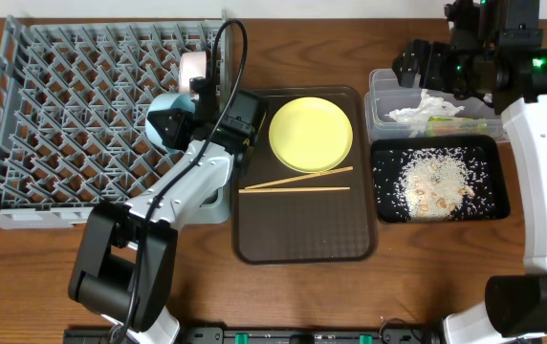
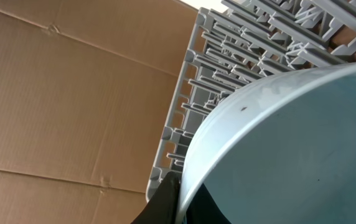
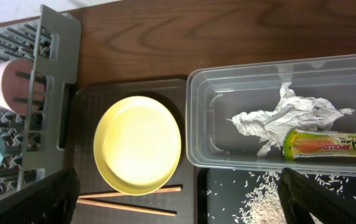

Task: Sort waste into correct bins and load items into the dishwasher
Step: 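Lower the light-blue bowl between the rack tines with the left gripper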

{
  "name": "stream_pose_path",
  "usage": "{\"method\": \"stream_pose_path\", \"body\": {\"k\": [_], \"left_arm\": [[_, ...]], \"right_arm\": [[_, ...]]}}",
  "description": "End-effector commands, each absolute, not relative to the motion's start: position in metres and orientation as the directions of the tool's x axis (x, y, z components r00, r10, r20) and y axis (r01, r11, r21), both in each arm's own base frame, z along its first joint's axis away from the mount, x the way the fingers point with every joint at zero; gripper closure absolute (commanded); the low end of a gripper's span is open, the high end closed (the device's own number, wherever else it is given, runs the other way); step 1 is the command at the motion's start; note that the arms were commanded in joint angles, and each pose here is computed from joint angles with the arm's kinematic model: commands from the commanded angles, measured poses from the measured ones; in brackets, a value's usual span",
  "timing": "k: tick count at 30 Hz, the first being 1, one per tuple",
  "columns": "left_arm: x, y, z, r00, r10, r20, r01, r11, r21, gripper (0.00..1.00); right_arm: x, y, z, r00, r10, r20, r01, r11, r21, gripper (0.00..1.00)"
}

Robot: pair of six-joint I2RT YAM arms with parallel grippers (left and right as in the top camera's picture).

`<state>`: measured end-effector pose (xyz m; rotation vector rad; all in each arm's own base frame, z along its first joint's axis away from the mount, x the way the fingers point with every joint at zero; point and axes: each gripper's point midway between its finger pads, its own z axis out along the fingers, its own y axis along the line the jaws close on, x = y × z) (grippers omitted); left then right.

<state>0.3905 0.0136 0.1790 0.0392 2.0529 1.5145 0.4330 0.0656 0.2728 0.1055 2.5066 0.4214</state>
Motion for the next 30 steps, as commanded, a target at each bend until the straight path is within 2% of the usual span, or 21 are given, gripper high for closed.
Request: {"method": "stream_pose_path", "body": {"k": [1,12,14,18,22,25,30], "left_arm": [[0.39,0.013,0.172,-0.829,0.349,-0.437,-0.313,0.357,0.88,0.93],[0.391,-0.009,0.168,-0.811,0.391,-0.435,-0.28,0.394,0.875,0.91],[0.393,-0.016,0.163,-0.808,0.398,-0.435,-0.257,0.425,0.868,0.84],[0.394,-0.026,0.151,-0.806,0.404,-0.432,-0.21,0.487,0.848,0.57],[0.396,-0.034,0.138,-0.809,0.402,-0.428,-0.158,0.553,0.818,0.37],[0.396,-0.039,0.129,-0.814,0.401,-0.42,-0.12,0.592,0.797,0.29],[0.396,-0.045,0.129,-0.809,0.411,-0.42,-0.109,0.597,0.795,0.2]], "right_arm": [[0.434,0.068,0.27,-0.828,0.169,-0.535,-0.015,0.946,0.323,0.01],[0.434,0.068,0.27,-0.828,0.169,-0.535,-0.016,0.946,0.323,0.01],[0.434,0.068,0.27,-0.828,0.169,-0.535,-0.015,0.946,0.323,0.01],[0.434,0.068,0.27,-0.828,0.169,-0.535,-0.015,0.946,0.323,0.01],[0.434,0.068,0.27,-0.828,0.169,-0.535,-0.015,0.946,0.323,0.01],[0.434,0.068,0.27,-0.828,0.169,-0.535,-0.015,0.946,0.323,0.01],[0.434,0.068,0.27,-0.828,0.169,-0.535,-0.015,0.946,0.323,0.01]]}}
